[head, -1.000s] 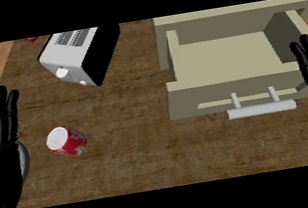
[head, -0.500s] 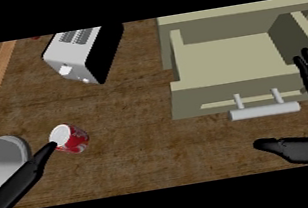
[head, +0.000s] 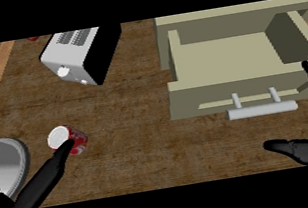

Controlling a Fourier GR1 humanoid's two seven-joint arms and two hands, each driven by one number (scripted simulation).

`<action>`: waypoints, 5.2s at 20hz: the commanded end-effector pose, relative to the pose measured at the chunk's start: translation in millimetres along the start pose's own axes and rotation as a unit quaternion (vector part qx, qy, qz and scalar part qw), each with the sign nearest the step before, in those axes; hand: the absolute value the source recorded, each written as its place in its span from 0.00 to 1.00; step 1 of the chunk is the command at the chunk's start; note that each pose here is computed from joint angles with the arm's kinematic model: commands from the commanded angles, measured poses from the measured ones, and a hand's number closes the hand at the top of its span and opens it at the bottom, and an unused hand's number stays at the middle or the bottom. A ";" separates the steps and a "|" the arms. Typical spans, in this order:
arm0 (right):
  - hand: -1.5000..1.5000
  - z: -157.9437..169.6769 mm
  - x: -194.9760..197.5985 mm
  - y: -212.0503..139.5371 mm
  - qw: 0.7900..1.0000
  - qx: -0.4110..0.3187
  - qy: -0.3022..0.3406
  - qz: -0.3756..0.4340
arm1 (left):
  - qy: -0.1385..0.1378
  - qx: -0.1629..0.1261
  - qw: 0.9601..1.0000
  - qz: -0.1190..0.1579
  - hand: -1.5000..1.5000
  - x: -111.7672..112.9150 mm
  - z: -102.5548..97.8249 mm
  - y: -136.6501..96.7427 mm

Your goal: Pick up the can, place it into the drawer and close the drawer

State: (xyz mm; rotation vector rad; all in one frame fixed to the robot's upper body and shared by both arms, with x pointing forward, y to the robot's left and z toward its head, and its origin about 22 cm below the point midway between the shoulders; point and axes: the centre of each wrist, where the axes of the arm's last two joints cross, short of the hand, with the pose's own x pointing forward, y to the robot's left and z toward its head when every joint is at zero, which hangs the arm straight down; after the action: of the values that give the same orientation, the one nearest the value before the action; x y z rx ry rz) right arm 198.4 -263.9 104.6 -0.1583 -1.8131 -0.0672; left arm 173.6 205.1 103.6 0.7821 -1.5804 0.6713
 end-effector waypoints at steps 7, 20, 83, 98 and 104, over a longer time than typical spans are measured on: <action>0.00 -4.5 -10.7 -18.5 1.000 0.002 -0.002 0.009 | 0.044 0.011 0.999 0.002 0.00 -13.9 4.2 -20.3; 0.00 15.6 13.7 -19.6 1.000 -0.009 -0.013 0.011 | 0.081 0.030 0.995 -0.040 0.00 -94.5 0.9 -53.5; 0.00 16.8 32.6 -38.4 0.999 -0.017 -0.023 0.034 | 0.066 -0.116 0.988 0.077 1.00 -238.3 -76.6 -74.7; 0.00 22.1 42.3 -46.9 0.998 -0.026 -0.040 0.037 | 0.028 -0.474 0.875 0.091 1.00 -147.5 -84.5 -177.3; 0.00 19.5 59.0 -56.3 0.997 -0.038 -0.038 0.053 | 0.015 -0.499 0.861 0.091 1.00 -69.1 -69.9 -219.7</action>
State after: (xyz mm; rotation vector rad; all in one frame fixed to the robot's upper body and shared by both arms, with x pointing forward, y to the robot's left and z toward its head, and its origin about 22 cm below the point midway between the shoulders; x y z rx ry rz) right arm 158.9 -303.4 148.6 -0.2977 -1.8718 -0.0587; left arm 391.9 157.6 8.9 -0.1366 -1.6806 -0.0300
